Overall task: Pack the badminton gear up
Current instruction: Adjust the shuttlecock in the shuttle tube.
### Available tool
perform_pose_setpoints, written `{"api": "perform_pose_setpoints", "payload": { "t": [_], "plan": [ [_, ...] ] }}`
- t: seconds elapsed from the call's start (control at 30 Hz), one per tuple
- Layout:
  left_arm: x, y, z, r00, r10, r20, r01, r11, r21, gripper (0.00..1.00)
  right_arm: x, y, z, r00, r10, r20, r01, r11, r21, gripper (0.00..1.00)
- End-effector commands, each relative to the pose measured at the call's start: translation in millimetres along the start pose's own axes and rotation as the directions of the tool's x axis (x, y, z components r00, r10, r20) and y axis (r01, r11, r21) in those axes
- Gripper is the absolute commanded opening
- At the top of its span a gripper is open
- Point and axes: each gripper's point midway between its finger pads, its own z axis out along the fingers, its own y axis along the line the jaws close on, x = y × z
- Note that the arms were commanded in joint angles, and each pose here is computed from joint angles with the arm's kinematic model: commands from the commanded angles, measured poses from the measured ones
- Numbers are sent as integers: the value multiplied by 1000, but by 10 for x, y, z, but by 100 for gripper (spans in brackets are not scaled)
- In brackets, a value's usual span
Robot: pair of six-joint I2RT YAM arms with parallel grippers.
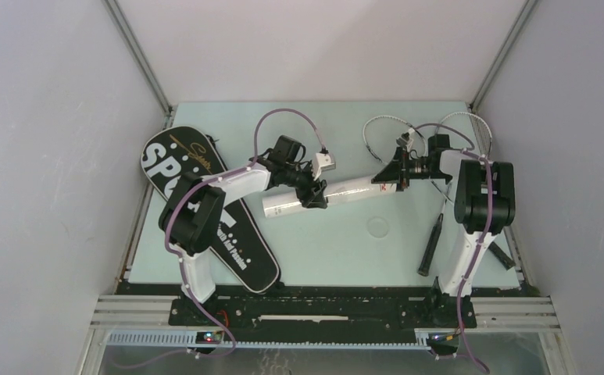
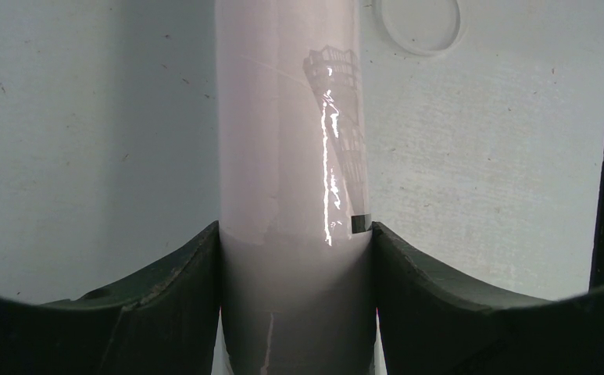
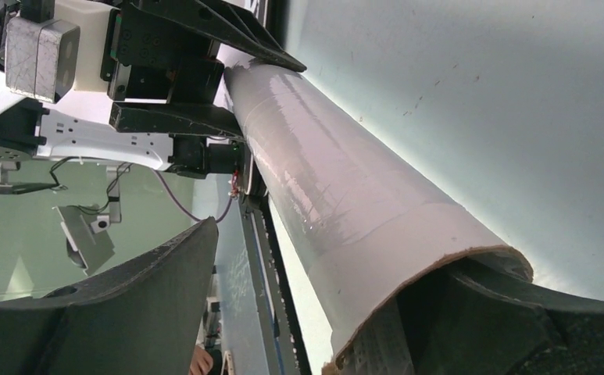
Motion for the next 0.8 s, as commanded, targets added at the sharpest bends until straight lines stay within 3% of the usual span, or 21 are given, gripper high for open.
{"api": "perform_pose_setpoints", "payload": {
  "t": [0.0, 0.3, 0.77],
  "plan": [
    [-374, -55, -108, 988, 112, 107, -114, 993, 8, 37, -166, 115, -165, 995, -83, 50, 80, 995, 62, 90],
    [-420, -96, -214, 982, 143, 126, -145, 989, 13, 37, -180, 233, -437, 990, -122, 71, 114, 987, 112, 99],
    [-434, -92, -373, 979, 158, 129, -157, 987, -13, 37, -304, 424, -793, 973, -186, 140, 164, 975, 153, 100]
  ]
}}
